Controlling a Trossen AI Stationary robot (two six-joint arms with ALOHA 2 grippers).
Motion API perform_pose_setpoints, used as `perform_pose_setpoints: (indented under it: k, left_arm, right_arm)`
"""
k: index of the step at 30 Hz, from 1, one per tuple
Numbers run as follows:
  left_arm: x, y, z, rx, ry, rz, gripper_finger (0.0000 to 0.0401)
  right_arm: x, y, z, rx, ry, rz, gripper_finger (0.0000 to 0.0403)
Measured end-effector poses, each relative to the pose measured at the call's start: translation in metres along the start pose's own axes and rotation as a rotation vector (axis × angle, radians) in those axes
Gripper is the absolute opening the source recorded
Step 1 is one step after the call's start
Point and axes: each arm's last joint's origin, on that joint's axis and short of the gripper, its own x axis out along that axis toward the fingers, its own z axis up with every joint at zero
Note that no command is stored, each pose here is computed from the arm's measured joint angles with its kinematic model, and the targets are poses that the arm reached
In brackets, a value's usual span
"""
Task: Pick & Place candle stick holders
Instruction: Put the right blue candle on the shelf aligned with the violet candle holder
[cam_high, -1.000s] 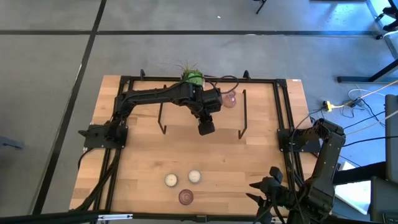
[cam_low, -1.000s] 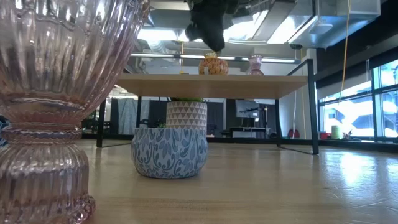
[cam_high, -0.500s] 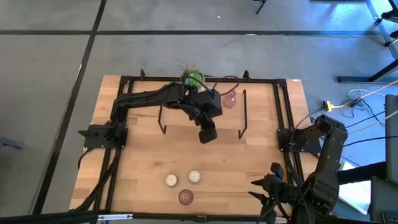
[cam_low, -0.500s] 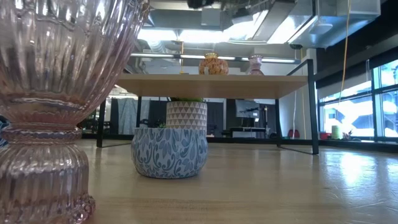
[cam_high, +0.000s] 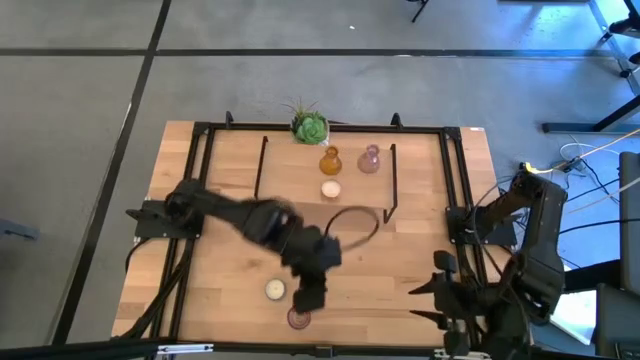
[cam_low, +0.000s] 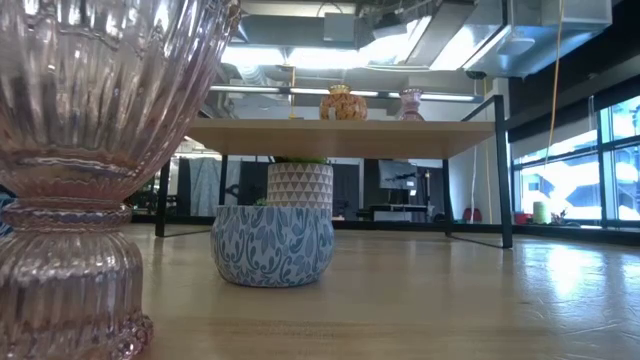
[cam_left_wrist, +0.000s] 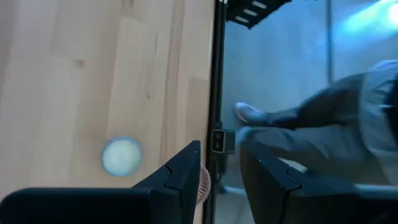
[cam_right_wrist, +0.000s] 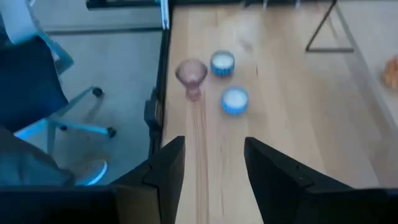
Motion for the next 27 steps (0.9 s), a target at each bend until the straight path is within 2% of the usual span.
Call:
perform_pose_setpoints:
  k: [2,6,8,10,14,20,27]
  left_arm:
    - [0.003,-0.019,-0.013,0.032,-0.063,0.075,0.0103]
    - [0.006,-0.049,-0.040,0.034,-0.308,0.331,0.0094]
    - [0.005,-0.059,-0.052,0.040,-0.414,0.440,0.0089]
    - [0.003,-0.061,-0.062,0.046,-0.445,0.516,0.0085]
    - [-0.004,-0.057,-0.069,0.024,-0.444,0.583,0.0081]
    - [-0.035,-0.046,-0.080,0.035,-0.430,0.672,0.0079]
    - [-0.044,-0.042,-0.079,0.020,-0.440,0.680,0.0077]
  right_arm:
    - [0.003,-0.003,0.007,-0.004,-0.023,0.006,0.0170]
    - [0.015,-0.019,0.023,0.036,-0.023,-0.035,0.0170]
    - [0.021,-0.030,0.031,0.046,-0.017,-0.059,0.0170]
    - [0.023,-0.042,0.040,0.054,-0.032,-0.082,0.0170]
    - [0.033,-0.060,0.058,0.075,-0.069,-0.099,0.0170]
    - [0.052,-0.073,0.069,0.109,-0.080,-0.106,0.0170]
    - [0.062,-0.085,0.073,0.118,-0.109,-0.126,0.0170]
